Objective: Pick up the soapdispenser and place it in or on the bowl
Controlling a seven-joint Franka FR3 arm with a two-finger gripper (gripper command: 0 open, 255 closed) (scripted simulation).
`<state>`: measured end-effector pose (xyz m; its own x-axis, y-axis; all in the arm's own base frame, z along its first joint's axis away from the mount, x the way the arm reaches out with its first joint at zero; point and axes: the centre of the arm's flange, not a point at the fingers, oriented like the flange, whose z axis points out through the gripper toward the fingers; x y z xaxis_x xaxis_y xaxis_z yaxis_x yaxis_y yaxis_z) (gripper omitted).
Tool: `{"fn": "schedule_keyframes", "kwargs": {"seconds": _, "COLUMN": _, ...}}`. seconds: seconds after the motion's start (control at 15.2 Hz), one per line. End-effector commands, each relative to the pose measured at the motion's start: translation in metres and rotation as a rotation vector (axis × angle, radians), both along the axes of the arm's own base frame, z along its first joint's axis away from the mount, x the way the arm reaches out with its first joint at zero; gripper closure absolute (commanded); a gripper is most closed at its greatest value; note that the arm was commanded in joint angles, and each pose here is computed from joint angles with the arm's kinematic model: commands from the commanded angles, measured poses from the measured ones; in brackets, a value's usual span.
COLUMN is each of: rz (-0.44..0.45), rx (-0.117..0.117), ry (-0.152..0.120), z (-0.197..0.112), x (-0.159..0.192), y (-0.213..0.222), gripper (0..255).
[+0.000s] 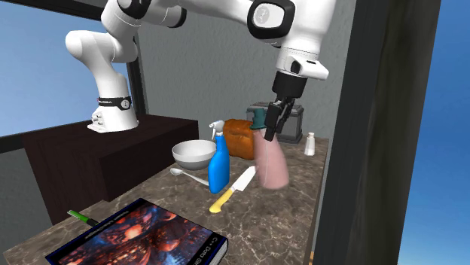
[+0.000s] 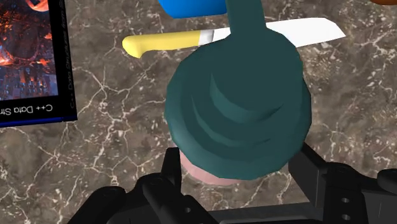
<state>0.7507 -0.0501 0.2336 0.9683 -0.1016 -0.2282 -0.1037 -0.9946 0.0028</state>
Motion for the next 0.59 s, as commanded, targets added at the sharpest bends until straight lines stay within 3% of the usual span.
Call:
{"fn": "schedule_keyframes", "kwargs": {"seconds": 0.0, "rz": 0.0, "rx": 0.0, "ry": 0.0, "z": 0.011, "x": 0.001, "y": -0.001, "gripper": 255}}
{"fn": "schedule_keyframes", "kwargs": {"seconds": 0.53, "rz": 0.0, "rx": 0.0, "ry": 0.0, "z": 0.053, "x": 0.001, "y": -0.001, "gripper": 255}}
